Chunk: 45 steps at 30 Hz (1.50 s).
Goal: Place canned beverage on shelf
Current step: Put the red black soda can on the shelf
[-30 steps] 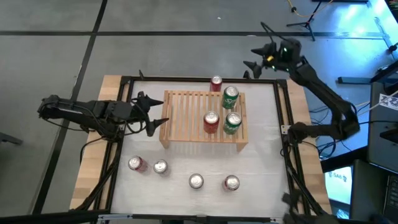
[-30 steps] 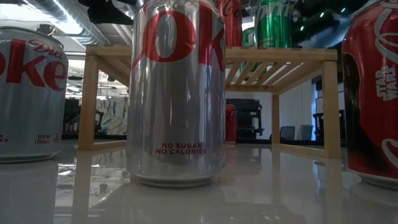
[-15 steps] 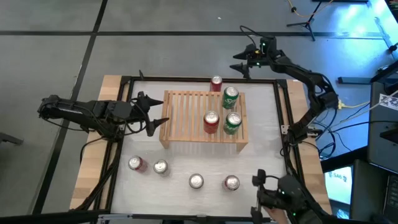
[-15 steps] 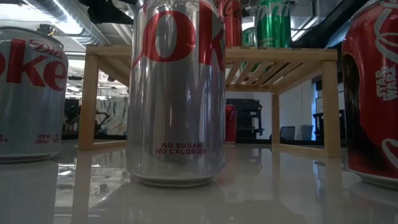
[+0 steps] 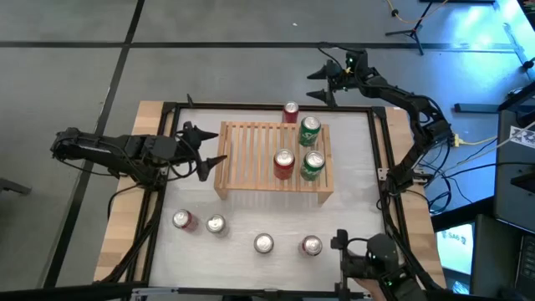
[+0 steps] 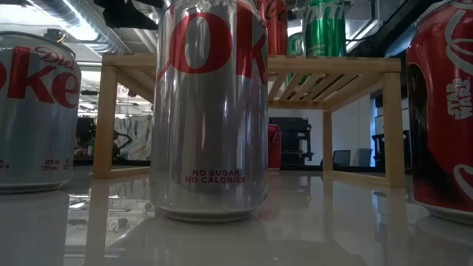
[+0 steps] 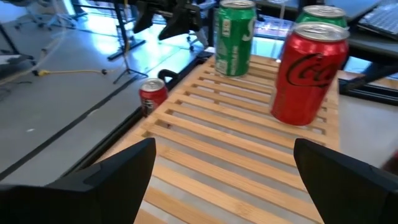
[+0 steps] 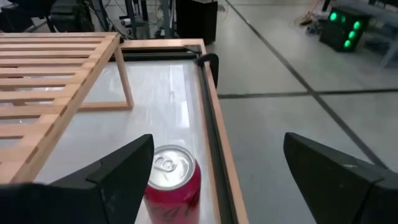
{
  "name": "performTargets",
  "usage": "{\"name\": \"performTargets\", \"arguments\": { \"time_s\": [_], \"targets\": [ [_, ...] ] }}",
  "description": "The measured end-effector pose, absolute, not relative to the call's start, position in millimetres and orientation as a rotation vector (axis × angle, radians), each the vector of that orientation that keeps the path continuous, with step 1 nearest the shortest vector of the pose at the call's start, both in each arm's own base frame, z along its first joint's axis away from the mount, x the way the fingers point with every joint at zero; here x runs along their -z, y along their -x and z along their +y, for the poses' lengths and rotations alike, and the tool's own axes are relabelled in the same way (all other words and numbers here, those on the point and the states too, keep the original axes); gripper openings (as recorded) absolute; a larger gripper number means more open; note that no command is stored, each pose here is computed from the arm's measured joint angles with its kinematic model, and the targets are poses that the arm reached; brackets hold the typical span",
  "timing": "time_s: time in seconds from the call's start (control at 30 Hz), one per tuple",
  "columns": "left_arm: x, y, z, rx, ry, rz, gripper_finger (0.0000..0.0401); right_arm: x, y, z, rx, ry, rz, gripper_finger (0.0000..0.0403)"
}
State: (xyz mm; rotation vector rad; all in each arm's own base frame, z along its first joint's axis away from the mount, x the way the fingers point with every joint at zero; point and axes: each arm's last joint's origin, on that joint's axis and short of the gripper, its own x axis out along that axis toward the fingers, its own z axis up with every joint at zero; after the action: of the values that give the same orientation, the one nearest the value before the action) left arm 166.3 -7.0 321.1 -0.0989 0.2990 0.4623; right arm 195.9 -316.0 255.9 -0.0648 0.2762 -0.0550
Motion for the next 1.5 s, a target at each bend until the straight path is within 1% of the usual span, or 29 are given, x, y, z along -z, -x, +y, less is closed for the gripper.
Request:
{"name": "performTargets", "arguments": {
  "time_s": [0.13, 0.43, 0.8, 1.0, 1.17, 1.5],
  "targets": [
    [-321.2, -165.9, -6.0, -0.496, 0.092, 0.294, 0.0373, -257.8, -201.6, -313.1, 0.028, 0.096, 0.259, 0.0353],
    [-321.2, -165.9, -6.0, -0.499, 0.092, 0.293, 0.0373, -255.3, -213.4, -306.3, -0.025, 0.19, 0.259, 0.0353],
    [-321.3, -165.7, -5.6, -0.518, 0.115, 0.284, 0.0373, -229.9, -220.7, -312.1, -0.085, 0.104, 0.27, 0.0353],
    [-321.3, -165.6, -5.4, -0.525, 0.114, 0.282, 0.0373, -218.5, -235.7, -305.6, -0.138, 0.083, 0.28, 0.0353],
    [-321.4, -165.6, -5.4, -0.525, 0.115, 0.282, 0.0373, -217.8, -249.3, -298.9, -0.102, 0.134, 0.31, 0.0353],
    [-321.3, -165.6, -5.4, -0.525, 0.115, 0.282, 0.0373, -217.7, -251.2, -297.8, -0.093, 0.134, 0.317, 0.0353]
  ]
}}
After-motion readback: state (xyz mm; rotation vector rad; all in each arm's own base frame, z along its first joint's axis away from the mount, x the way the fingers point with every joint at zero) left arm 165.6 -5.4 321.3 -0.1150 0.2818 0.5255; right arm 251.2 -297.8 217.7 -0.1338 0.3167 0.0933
